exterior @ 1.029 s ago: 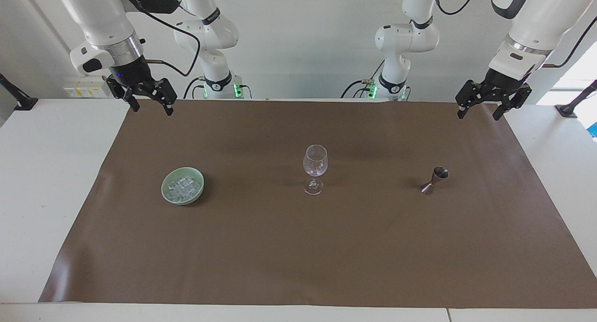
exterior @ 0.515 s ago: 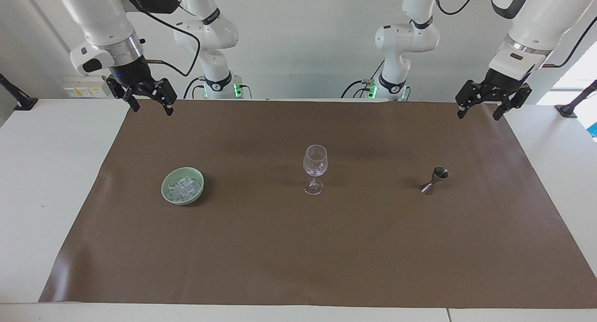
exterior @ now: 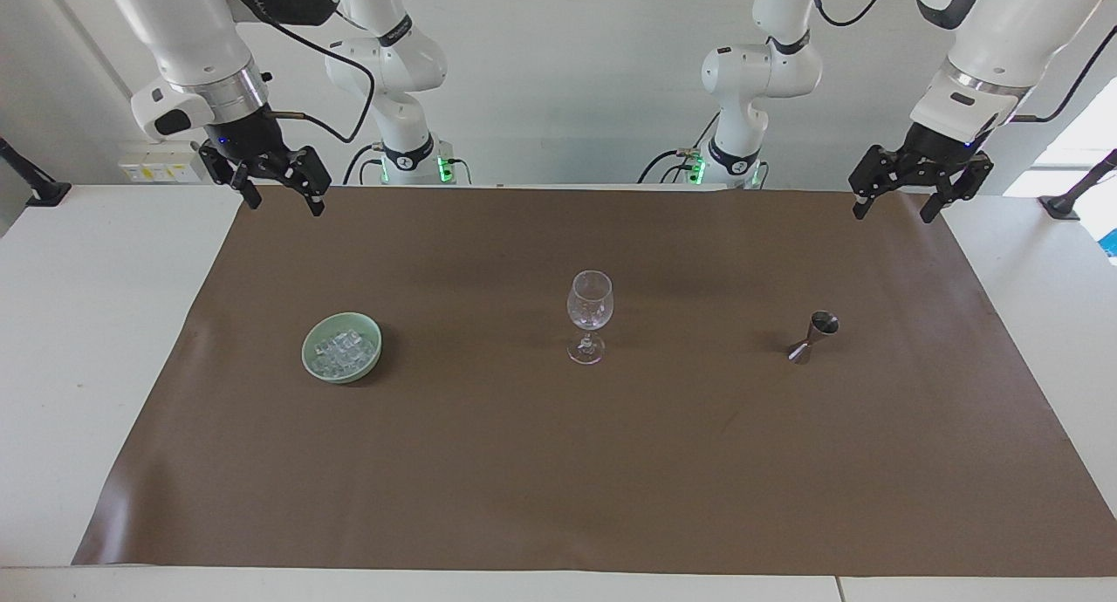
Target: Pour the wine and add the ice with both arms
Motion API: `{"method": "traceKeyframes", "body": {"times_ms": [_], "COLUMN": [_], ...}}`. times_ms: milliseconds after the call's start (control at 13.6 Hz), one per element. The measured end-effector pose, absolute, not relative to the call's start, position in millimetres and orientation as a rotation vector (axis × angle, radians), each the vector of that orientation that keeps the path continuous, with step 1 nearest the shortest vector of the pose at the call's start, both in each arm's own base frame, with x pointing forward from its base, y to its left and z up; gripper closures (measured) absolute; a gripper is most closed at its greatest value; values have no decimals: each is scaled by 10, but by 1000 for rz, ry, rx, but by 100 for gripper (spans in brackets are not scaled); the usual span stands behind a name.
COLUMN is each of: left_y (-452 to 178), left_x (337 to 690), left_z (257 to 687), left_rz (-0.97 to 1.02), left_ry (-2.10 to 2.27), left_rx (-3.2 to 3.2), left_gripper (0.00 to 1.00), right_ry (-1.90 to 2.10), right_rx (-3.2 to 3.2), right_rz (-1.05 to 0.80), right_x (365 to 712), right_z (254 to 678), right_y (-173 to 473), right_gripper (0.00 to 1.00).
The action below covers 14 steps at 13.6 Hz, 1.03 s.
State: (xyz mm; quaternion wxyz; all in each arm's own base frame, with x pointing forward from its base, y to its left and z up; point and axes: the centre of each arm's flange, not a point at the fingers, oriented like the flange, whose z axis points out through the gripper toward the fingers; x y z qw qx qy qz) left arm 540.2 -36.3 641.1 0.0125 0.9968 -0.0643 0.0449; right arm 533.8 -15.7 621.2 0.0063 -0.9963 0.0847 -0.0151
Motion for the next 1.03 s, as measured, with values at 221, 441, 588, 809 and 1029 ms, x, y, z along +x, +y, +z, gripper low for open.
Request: {"method": "traceKeyframes", "body": {"times_ms": [221, 441, 588, 809, 1029], "left_y": [-443, -440, -439, -407, -401], "left_x": [5396, 5396, 5396, 5398, 5399], "left_z": [6410, 6410, 6411, 6421, 6406], "left_rz": [139, 139, 139, 142, 137], "left_ry": [-223, -222, -222, -213, -211], "left_rx": [3105, 3105, 3105, 3106, 3106], "left_gripper": [0, 0, 0, 0, 0], "right_ry": [265, 265, 265, 265, 265], "right_rx": [-3117, -3117, -3117, -3117, -3117], "right_rz": [-47, -47, -47, -47, -47], "right_x": [5338, 5338, 5338, 5338, 5338], "right_z": [6212, 6212, 6212, 6212, 6212], "right_y": [-157, -157, -157, -157, -157], "right_gripper": [0, 0, 0, 0, 0]}}
